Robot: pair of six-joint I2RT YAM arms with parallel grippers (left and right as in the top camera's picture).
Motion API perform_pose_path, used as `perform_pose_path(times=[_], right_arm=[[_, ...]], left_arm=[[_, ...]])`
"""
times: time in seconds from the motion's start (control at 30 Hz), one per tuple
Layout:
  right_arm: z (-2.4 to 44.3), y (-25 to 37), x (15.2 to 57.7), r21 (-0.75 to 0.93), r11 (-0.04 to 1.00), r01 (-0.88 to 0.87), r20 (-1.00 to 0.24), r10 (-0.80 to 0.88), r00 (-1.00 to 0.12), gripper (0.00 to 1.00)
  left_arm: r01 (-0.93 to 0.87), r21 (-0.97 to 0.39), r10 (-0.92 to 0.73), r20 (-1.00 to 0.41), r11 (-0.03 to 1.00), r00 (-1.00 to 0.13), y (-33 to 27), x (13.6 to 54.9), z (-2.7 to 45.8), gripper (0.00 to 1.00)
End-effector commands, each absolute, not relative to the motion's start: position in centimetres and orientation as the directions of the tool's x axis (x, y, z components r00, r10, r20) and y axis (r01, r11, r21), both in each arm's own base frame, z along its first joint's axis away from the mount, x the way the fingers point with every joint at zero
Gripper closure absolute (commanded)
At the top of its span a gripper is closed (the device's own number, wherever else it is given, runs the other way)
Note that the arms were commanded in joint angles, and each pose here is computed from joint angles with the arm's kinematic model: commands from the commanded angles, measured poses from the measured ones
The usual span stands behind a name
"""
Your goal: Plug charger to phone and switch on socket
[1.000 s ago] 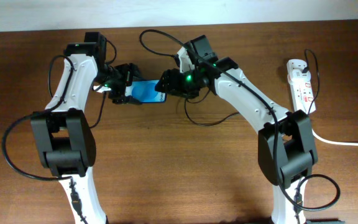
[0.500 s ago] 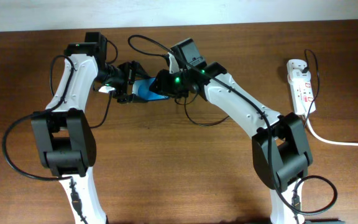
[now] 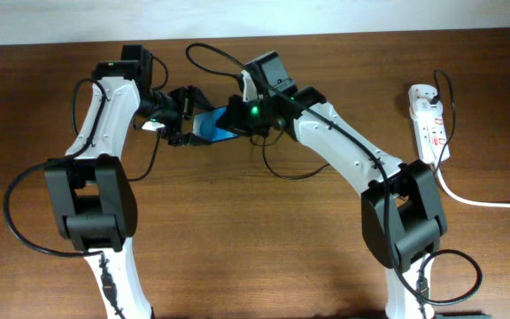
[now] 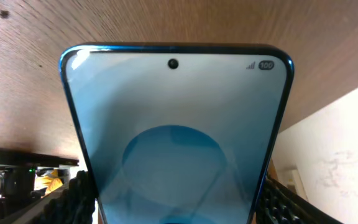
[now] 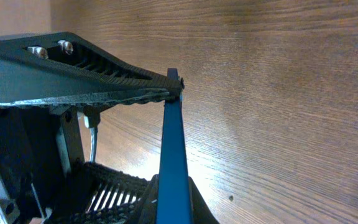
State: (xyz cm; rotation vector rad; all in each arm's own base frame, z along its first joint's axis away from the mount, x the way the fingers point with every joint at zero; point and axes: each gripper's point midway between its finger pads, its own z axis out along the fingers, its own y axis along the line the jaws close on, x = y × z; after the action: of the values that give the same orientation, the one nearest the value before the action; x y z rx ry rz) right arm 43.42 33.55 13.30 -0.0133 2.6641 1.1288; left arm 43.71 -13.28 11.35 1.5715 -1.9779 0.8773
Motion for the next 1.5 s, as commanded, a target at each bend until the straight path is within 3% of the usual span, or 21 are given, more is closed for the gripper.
perform_pose_path(times=[0.0,0.2,0.3,0.43,0.5,0.6,0.77,0.87,0.97,1.1,1.17,1.27,1.47], right_arm=[[16.2,29.0,46.2,0.704,0.703,-0.103,-0.295,0.158,-0.942,0.96],[17.4,25.4,47.6,0.739,0.668,-0.089,-0.288,0.194,-0.938,0.96],[18.9,23.1,48.5,0.753,0.653,-0.083,-0.303,0.233,-0.924,0.96],[20.6,20.5,48.9,0.769,0.634,-0.083,-0.316,0.263,-0.912,0.96],[21.8,19.7,48.8,0.794,0.600,-0.096,-0.311,0.267,-0.912,0.96],[23.8,18.4,48.7,0.816,0.565,-0.119,-0.325,0.280,-0.903,0.96],[27.8,16.7,48.8,0.764,0.635,-0.117,-0.444,0.384,-0.810,0.96],[27.6,16.7,48.1,0.799,0.590,-0.116,-0.445,0.450,-0.775,0.96],[25.7,16.7,47.6,0.872,0.467,-0.149,-0.423,0.562,-0.711,0.96],[23.6,17.7,46.9,0.957,0.269,-0.108,-0.271,0.699,-0.661,0.96],[23.2,19.1,47.0,0.960,0.267,-0.082,-0.255,0.716,-0.650,0.96],[23.2,20.5,47.2,0.986,0.162,0.029,-0.112,0.791,-0.601,0.96],[23.1,22.0,47.0,0.992,0.081,0.097,-0.017,0.843,-0.538,0.96]], left_arm=[[-0.900,-0.339,-0.650,0.625,0.272,-0.432,-13.0,44.1,12.1,0.55],[-0.757,-0.485,-0.574,0.497,0.438,-0.651,-12.7,44.4,11.8,0.12],[-0.673,-0.549,-0.525,0.429,0.495,-0.735,-12.7,44.8,11.8,0.00],[-0.590,-0.598,-0.471,0.365,0.543,-0.803,-12.8,45.0,11.9,0.00],[-0.494,-0.684,-0.393,0.315,0.537,-0.864,-13.7,45.5,12.9,0.00],[-0.281,-0.871,-0.221,0.205,0.403,-0.953,-16.1,46.5,16.7,0.00],[-0.117,-0.967,-0.116,0.093,0.227,-0.989,-17.5,47.2,20.7,0.01],[-0.018,-0.987,-0.075,0.006,0.163,-0.997,-17.8,47.5,22.3,0.00],[0.087,-0.991,-0.035,-0.091,0.103,-0.995,-18.0,47.3,23.6,0.01],[0.086,-0.990,-0.040,-0.092,0.114,-0.995,-18.0,47.4,23.4,0.00],[0.086,-0.989,-0.041,-0.092,0.121,-0.995,-18.1,47.4,23.3,0.00],[0.088,-0.984,-0.036,-0.094,0.154,-0.995,-19.1,47.4,22.7,0.01],[0.108,-0.978,-0.026,-0.114,0.179,-0.993,-20.3,47.4,22.4,0.00]])
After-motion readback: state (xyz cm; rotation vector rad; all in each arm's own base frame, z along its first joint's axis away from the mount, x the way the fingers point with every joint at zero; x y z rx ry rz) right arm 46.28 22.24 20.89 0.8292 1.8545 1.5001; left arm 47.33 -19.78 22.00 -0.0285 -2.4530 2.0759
